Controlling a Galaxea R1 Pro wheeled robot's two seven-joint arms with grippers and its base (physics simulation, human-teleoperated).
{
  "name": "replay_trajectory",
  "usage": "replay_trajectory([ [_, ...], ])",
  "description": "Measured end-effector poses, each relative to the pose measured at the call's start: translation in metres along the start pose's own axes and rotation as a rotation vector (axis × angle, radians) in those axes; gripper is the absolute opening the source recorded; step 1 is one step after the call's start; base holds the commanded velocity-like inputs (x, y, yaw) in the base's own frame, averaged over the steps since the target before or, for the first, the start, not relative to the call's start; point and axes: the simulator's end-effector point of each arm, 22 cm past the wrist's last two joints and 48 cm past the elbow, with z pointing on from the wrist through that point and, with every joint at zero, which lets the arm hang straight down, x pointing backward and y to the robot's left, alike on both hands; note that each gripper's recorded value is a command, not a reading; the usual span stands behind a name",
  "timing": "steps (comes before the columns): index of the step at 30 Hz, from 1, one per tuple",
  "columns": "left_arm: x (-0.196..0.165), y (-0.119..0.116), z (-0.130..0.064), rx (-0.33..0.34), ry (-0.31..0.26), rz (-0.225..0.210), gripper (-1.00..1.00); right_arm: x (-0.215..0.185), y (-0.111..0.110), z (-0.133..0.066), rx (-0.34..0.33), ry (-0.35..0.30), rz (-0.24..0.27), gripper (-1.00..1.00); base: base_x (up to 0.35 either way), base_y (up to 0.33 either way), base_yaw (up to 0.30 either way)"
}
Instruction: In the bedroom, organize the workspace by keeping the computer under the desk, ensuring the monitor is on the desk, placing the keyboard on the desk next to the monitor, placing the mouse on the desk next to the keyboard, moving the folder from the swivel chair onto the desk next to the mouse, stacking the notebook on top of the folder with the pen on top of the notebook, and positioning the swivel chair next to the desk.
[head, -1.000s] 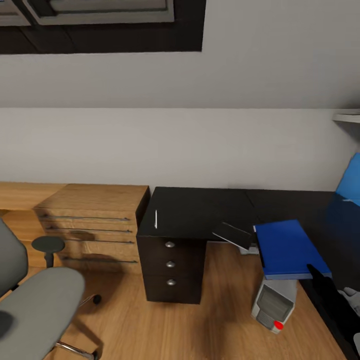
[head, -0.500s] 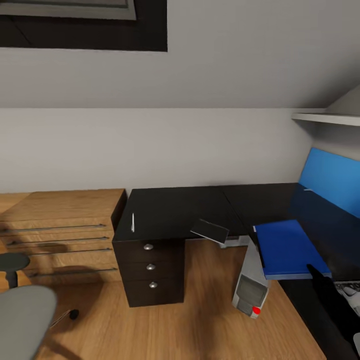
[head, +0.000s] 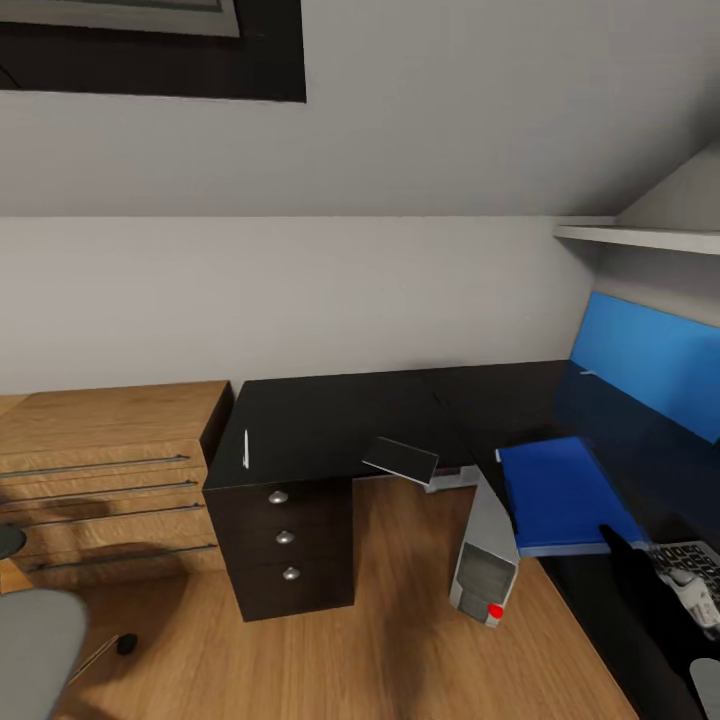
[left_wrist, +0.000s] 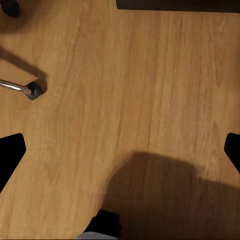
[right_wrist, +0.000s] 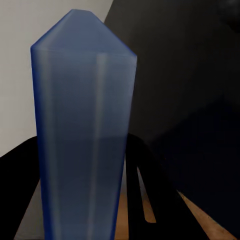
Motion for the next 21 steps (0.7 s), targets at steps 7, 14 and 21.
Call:
replay_trajectory([
  [7,0.002,0.000,0.000,0.001,0.004,0.005,1.00,-0.006,0.027,0.081,0.067,-0.156,0.086,-1.00,0.000,0.000,0.000],
  [14,-0.009,0.000,0.000,0.000,-0.053,-0.020,1.00,-0.036,0.066,0.147,0.162,-0.321,0.225,-1.00,0.000,0.000,0.000],
  [21,-0.014,0.002,-0.001,-0.004,-0.087,-0.035,1.00,-0.021,0.053,0.154,0.221,-0.334,0.234,-1.00,0.000,0.000,0.000],
])
